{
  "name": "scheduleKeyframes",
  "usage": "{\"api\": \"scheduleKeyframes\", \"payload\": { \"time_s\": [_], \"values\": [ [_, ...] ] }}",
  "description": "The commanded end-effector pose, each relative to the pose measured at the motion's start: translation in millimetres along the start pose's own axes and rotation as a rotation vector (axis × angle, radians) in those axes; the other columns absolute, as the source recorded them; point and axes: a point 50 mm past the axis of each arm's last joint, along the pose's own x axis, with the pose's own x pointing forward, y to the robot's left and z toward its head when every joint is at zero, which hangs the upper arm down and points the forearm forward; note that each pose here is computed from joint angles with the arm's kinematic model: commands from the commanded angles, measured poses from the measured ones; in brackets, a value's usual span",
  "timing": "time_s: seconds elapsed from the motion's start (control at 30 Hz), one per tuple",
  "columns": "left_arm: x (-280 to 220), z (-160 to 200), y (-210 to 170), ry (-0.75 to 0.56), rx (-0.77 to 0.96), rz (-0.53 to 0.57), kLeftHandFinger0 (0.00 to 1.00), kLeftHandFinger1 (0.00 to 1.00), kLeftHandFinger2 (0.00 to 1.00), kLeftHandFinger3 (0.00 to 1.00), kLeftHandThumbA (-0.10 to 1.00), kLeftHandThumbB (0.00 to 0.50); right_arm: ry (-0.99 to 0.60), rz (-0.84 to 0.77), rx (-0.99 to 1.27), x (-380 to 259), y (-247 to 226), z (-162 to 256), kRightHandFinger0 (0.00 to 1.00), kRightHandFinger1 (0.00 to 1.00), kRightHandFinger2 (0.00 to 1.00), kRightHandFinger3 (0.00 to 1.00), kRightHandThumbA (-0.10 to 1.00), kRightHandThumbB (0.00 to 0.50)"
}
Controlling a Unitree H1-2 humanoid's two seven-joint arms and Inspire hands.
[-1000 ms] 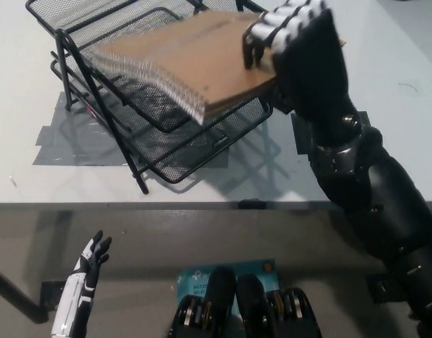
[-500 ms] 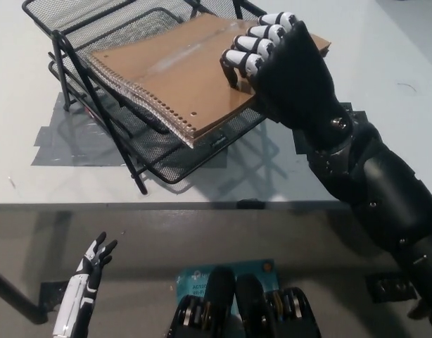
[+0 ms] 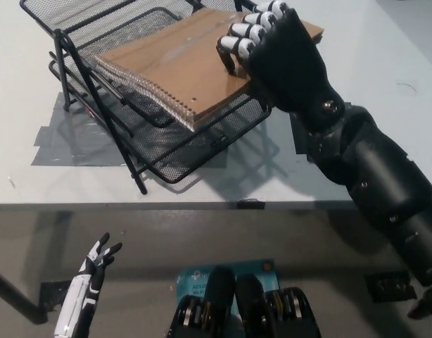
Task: A person hands a notebook to the robot and the robot grabs it with its right hand and places it in the file tray kept in the centre of the desk infront of it.
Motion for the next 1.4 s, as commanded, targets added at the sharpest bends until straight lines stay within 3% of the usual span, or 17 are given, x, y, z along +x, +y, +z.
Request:
{"api": "scheduleKeyframes", "payload": {
  "time_s": [0.0,0.07,0.13,0.23,0.33,0.37,0.57,0.73,0.77,0.83,0.9,0.97,1.03,1.07,1.13,1.3,1.37],
  "values": [
    [4.1,11.5,3.9,-0.074,0.027,-0.027,1.00,0.97,0.88,1.00,1.00,0.332,-0.028,-0.213,-0.063,59.6,-23.8,-19.9,0.00,0.00,0.01,0.25,0.83,0.000],
    [4.4,11.9,3.5,-0.076,0.029,-0.025,1.00,0.97,0.88,1.00,1.00,0.335,-0.016,-0.213,-0.050,63.2,-20.6,-24.0,0.00,0.00,0.00,0.24,0.86,0.000],
    [5.3,12.6,3.9,-0.079,0.027,-0.025,1.00,0.96,0.87,1.00,1.00,0.322,0.011,-0.213,-0.044,69.0,-18.2,-26.6,0.00,0.00,0.00,0.11,0.98,0.000],
    [7.4,12.8,4.5,-0.082,0.028,-0.029,1.00,0.96,0.86,1.00,1.00,0.318,0.033,-0.235,-0.050,76.0,-18.7,-29.2,0.00,0.00,0.00,0.00,0.91,0.000],
    [8.9,12.9,3.6,-0.084,0.019,-0.032,1.00,0.96,0.85,1.00,1.00,0.329,0.066,-0.257,-0.032,80.4,-19.4,-31.5,0.00,0.00,0.03,0.01,0.90,0.000],
    [9.0,13.8,3.4,-0.087,0.014,-0.035,1.00,0.96,0.84,1.00,1.00,0.335,0.076,-0.267,-0.025,81.7,-19.8,-31.6,0.00,0.00,0.03,0.11,0.91,0.000],
    [10.2,14.7,3.6,-0.091,0.040,-0.033,0.99,0.93,0.83,1.00,1.00,0.324,0.109,-0.319,-0.011,88.3,-20.7,-30.6,0.00,0.00,0.02,0.02,0.97,0.000],
    [12.6,16.1,4.2,-0.098,0.017,-0.031,1.00,0.93,0.82,1.00,1.00,0.330,0.112,-0.326,-0.007,87.7,-15.7,-27.1,0.00,0.00,0.03,0.00,0.91,0.000],
    [12.9,16.2,4.4,-0.099,0.013,-0.031,1.00,0.93,0.82,1.00,1.00,0.331,0.111,-0.325,-0.008,87.6,-15.0,-26.8,0.00,0.00,0.01,0.00,0.88,0.026],
    [13.1,17.5,3.6,-0.104,0.011,-0.033,0.99,0.93,0.82,1.00,1.00,0.333,0.097,-0.289,-0.025,80.8,-5.2,-18.8,0.00,0.00,0.06,0.11,0.95,0.000],
    [14.6,18.0,2.8,-0.106,0.020,-0.033,0.99,0.92,0.80,1.00,1.00,0.336,0.059,-0.259,-0.015,70.8,7.3,-9.1,0.00,0.00,0.04,0.16,0.87,0.000],
    [14.8,17.5,2.3,-0.096,0.028,-0.029,0.98,0.91,0.80,1.00,1.00,0.348,0.033,-0.214,-0.015,57.7,23.0,6.1,0.00,0.00,0.04,0.01,0.90,0.000],
    [14.9,17.8,2.1,-0.099,0.026,-0.029,0.98,0.91,0.80,1.00,1.00,0.327,0.016,-0.192,-0.012,51.8,29.8,12.7,0.00,0.00,0.03,0.00,0.84,0.000],
    [14.2,18.0,1.1,-0.102,0.027,-0.030,0.97,0.90,0.79,1.00,1.00,0.321,0.003,-0.166,-0.001,45.3,34.9,17.7,0.00,0.00,0.04,0.08,0.81,0.000],
    [11.7,17.7,0.1,-0.100,0.032,-0.032,1.00,0.91,0.80,1.00,1.00,0.346,-0.031,-0.089,0.014,29.0,48.6,30.5,0.00,0.00,0.01,0.02,0.69,0.000],
    [12.0,16.9,-0.3,-0.080,-0.001,-0.020,1.00,0.91,0.81,1.00,1.00,0.392,-0.136,0.073,-0.020,-5.8,77.8,55.9,0.00,0.00,0.00,0.00,0.79,0.002],
    [12.4,17.2,-0.1,-0.086,0.005,-0.022,1.00,0.91,0.80,1.00,1.00,0.390,-0.155,0.086,-0.022,-13.9,83.5,60.7,0.00,0.00,0.00,0.00,0.75,0.030]
  ]
}}
